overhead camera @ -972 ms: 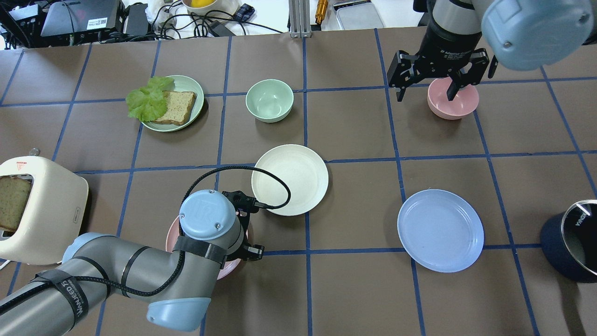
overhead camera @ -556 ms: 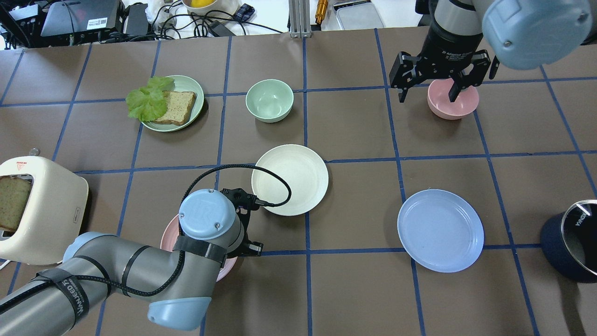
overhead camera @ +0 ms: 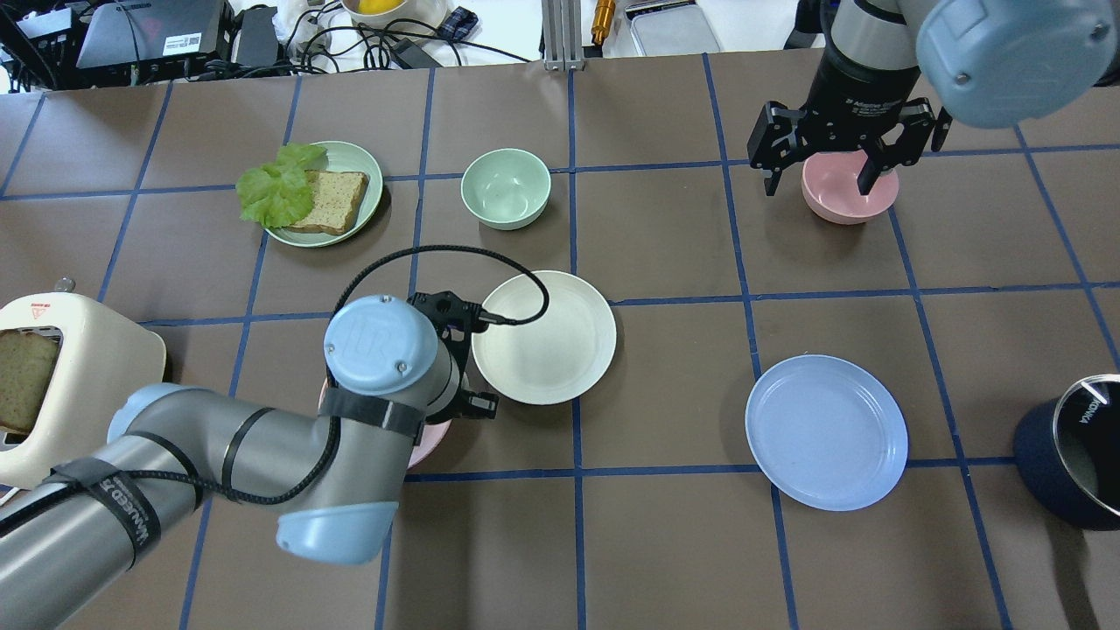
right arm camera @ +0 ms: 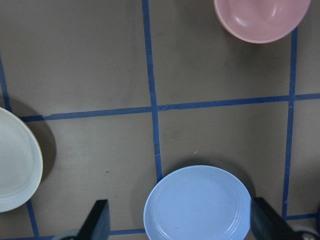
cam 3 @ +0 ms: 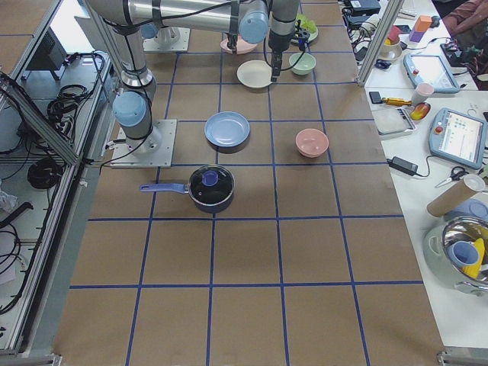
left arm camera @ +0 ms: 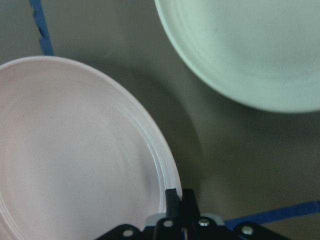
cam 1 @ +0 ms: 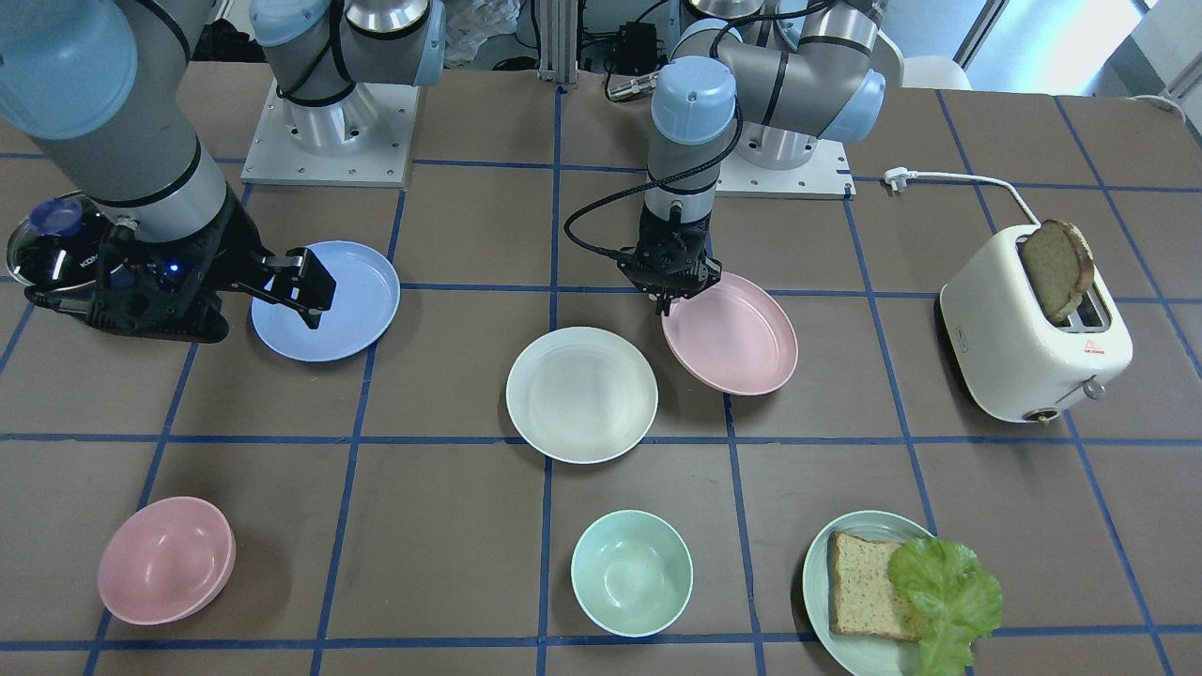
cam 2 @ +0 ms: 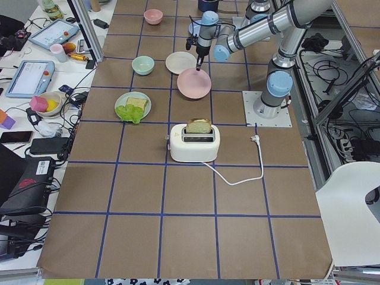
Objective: Stack three plates with pink and blue
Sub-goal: 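Lift pink plate onto cream plate with left gripper while right gripper nears blue plate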
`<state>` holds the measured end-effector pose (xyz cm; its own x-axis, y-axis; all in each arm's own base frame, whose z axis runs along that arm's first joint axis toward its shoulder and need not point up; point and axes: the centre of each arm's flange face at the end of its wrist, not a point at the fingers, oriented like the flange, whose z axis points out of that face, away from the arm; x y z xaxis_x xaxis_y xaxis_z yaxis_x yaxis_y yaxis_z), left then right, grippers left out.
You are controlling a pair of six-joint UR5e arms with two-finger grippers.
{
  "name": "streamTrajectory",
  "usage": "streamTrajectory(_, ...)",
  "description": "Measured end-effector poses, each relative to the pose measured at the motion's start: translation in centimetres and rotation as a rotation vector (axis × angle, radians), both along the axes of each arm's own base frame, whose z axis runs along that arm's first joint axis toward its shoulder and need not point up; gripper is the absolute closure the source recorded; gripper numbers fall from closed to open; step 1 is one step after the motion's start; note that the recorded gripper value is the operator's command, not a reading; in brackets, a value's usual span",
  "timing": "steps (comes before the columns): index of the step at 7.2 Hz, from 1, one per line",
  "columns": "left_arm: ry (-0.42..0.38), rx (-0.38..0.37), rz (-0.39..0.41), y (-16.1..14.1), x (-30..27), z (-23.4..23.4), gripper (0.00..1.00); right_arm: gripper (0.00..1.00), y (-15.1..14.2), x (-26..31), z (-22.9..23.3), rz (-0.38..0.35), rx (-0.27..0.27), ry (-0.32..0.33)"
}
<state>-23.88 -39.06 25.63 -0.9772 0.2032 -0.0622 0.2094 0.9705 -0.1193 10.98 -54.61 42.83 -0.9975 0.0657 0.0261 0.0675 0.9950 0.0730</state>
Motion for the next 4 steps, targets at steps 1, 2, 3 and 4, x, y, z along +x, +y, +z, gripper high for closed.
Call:
streamTrajectory(1, 0.005, 0.006, 0.018, -2.5, -0.8, 1.9, 1.0, 0.0, 0.4, -1.0, -1.1, 0.004, 0.021, -0.002)
streamTrajectory(2, 0.015, 0.008, 0.046, -4.5, -1.7, 3.1, 1.0, 0.0, 0.7, -1.7, -2.0, 0.012, 0.038, -0.003)
streamTrajectory(3, 0.031, 0.001, 0.07, -6.1, -3.4, 3.8, 1.0, 0.0, 0.8, -2.5, -2.6, 0.021, 0.053, 0.002)
streamTrajectory(4, 0.049, -0.014, 0.081, -7.2, -5.9, 4.5, 1.0, 0.0, 1.0, -3.7, -3.1, 0.027, 0.07, 0.01)
